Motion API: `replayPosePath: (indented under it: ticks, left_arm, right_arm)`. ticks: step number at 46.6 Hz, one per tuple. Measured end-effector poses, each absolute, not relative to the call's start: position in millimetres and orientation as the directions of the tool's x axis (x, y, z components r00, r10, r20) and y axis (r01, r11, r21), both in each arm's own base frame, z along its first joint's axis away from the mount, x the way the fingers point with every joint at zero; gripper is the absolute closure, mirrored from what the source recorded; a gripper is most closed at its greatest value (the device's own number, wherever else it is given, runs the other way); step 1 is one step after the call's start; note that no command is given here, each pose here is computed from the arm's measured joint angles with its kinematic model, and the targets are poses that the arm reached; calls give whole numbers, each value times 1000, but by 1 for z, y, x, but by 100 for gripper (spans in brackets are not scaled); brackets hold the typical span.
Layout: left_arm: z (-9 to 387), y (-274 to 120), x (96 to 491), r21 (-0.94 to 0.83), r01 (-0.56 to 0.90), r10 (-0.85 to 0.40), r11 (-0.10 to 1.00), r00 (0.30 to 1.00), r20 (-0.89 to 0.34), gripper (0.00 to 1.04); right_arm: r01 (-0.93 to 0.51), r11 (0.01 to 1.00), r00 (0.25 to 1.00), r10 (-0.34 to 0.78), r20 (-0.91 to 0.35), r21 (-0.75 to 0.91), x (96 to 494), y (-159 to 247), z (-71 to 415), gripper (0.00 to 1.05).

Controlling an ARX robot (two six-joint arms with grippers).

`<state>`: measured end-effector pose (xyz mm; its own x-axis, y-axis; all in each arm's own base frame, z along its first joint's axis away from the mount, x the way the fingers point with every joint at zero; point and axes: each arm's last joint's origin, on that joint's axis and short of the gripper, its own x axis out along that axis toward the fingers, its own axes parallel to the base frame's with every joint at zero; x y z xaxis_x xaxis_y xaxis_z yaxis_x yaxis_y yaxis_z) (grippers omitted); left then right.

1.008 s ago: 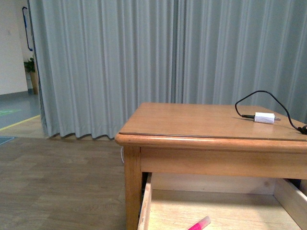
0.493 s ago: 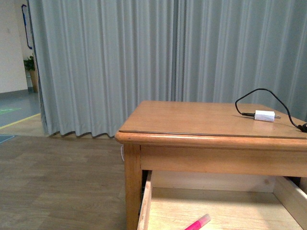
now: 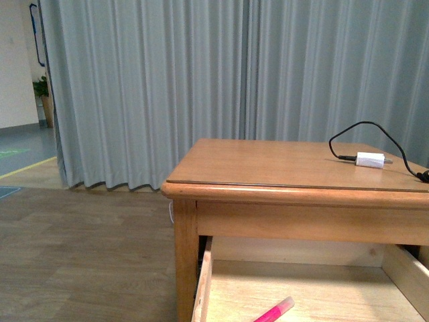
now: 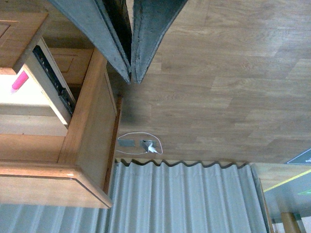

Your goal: Place pink marker in drawer with both arms

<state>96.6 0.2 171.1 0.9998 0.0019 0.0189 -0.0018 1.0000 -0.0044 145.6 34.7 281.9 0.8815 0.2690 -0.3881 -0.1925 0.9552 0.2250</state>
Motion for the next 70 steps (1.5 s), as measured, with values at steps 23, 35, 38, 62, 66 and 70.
replayPosePath:
  ticks: [23,35,38,62,66,70]
  left_arm:
    - [171,0,97,-4,-2,2,1000,1000,20,9]
    - [171,0,97,-4,-2,2,1000,1000,20,6]
    - [171,0,97,-4,-2,2,1000,1000,20,6]
    - [171,0,97,-4,-1,2,1000,1000,20,6]
    - [171,0,97,-4,-2,2,1000,1000,20,6]
    - [171,0,97,-4,-2,2,1000,1000,20,6]
  right_arm:
    - [-119,992,924,96,-369,-42,154,2,226,8]
    - [-187,981,911,190,-366,44,149,-15,135,8]
    - [-176,983,909,183,-375,53,150,-14,123,8]
    - [-198,979,935,203,-290,46,246,16,80,8]
    - [-187,982,942,190,-276,40,265,19,81,8]
    - [-159,986,949,164,-269,41,287,21,81,8]
